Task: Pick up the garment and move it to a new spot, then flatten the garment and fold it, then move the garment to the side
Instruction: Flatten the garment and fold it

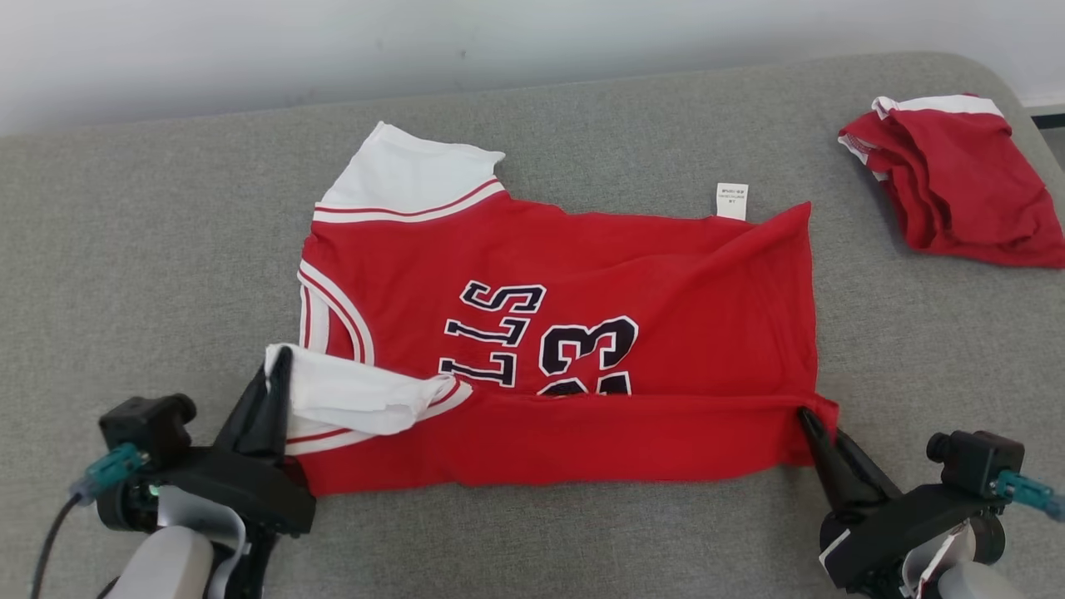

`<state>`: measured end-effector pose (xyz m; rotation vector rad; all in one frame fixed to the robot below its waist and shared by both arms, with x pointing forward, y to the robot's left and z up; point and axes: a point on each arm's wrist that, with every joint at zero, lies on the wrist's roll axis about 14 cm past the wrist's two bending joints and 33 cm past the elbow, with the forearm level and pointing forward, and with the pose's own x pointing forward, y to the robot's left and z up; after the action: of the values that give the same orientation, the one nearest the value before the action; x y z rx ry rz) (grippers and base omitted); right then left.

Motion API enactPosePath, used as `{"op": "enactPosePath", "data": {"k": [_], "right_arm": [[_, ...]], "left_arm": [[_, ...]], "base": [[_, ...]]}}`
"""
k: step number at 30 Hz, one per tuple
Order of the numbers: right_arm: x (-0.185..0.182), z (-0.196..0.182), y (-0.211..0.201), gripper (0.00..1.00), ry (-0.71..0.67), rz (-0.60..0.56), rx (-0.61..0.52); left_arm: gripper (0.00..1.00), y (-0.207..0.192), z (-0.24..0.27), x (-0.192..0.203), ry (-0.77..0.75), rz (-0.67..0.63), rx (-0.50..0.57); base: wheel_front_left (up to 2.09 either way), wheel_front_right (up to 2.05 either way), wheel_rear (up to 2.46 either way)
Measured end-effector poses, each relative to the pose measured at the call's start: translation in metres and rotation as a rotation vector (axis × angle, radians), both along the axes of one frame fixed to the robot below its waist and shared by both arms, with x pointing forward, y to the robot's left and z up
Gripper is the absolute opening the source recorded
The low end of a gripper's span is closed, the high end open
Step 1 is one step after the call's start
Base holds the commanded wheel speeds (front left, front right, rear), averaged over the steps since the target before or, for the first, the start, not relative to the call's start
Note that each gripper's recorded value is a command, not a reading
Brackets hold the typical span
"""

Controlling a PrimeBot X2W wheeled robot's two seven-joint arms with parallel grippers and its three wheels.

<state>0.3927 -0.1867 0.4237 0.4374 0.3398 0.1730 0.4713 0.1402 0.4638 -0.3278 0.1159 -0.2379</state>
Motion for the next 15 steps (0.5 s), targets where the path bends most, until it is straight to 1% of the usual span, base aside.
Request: {"op": "enactPosePath", "data": {"k": [4,7,11,15], "right_arm": [[-0.005,-0.002,0.0,1.0,-0.022,0.014,-0.048],[-0.018,-0.002,-0.006,1.0,-0.039,0.012,-0.08],[-0.037,-0.008,-0.012,1.0,-0.03,0.017,-0.119],[-0.044,-0.012,-0.013,1.0,-0.021,0.01,-0.13]], "left_arm": [[1.0,-0.005,-0.008,-0.005,0.013,-0.019,0.029],[1.0,0.002,0.001,-0.012,-0.014,0.005,0.014],[1.0,0.017,0.003,-0.034,-0.023,0.047,0.005],[1.0,0.023,-0.018,-0.062,0.034,0.047,0.04]], "base": [[0.0,0.0,0.0],[0.0,0.0,0.0],[0.0,0.0,0.0],[0.0,0.0,0.0]]}}
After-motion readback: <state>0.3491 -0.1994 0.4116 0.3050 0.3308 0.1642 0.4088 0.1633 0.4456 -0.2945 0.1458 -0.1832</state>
